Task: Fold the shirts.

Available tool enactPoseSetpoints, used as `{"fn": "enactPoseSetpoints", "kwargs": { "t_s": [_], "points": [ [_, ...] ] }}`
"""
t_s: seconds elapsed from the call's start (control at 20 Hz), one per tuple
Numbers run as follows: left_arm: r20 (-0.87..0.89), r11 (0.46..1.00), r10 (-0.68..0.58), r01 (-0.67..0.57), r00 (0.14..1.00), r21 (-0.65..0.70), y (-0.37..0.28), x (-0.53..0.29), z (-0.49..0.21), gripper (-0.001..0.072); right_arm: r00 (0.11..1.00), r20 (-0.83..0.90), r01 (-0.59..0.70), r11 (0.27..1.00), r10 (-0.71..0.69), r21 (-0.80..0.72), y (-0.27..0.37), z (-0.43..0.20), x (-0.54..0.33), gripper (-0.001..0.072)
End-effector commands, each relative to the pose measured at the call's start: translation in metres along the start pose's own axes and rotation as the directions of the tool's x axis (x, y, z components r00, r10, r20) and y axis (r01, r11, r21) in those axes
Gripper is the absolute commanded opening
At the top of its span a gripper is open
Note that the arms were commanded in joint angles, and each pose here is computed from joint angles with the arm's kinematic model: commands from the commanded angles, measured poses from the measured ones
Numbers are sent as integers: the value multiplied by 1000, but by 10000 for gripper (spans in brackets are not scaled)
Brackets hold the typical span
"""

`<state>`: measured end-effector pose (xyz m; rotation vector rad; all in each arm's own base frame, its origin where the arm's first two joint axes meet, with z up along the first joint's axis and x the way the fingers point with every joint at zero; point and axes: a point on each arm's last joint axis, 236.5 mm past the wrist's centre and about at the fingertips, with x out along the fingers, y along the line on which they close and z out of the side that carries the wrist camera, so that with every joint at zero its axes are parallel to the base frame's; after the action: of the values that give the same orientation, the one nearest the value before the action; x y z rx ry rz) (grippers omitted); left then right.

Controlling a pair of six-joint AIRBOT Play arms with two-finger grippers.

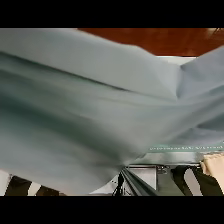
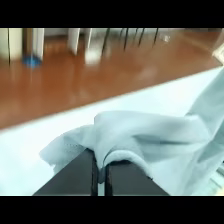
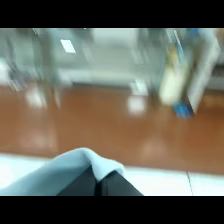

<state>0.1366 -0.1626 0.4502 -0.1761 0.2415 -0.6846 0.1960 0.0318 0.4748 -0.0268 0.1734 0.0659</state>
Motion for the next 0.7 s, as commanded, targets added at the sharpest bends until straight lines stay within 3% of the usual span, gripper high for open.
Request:
{"fn": "enactPoseSetpoints", "kwargs": {
  "t_s": [0.0, 0.2, 0.4, 0.65],
  "points": [
    [-187, 989, 84, -104, 979, -103, 26, -1, -46, 26, 936, -352, 40, 999, -26, 33, -17, -77, 3, 29],
    [-300, 965, 26, -102, 954, -243, 55, 24, -85, 27, 873, -466, -83, 986, 142, 145, -6, -97, 41, 29],
    [-385, 919, -23, -132, 923, -371, 100, 57, -140, 27, 789, -586, -65, 974, 183, 216, -34, -127, 99, 29],
    [-368, 818, 10, -219, 930, -532, 166, 101, -199, 27, 621, -762, -149, 982, 183, 114, -19, -196, 208, 29]
  ]
}}
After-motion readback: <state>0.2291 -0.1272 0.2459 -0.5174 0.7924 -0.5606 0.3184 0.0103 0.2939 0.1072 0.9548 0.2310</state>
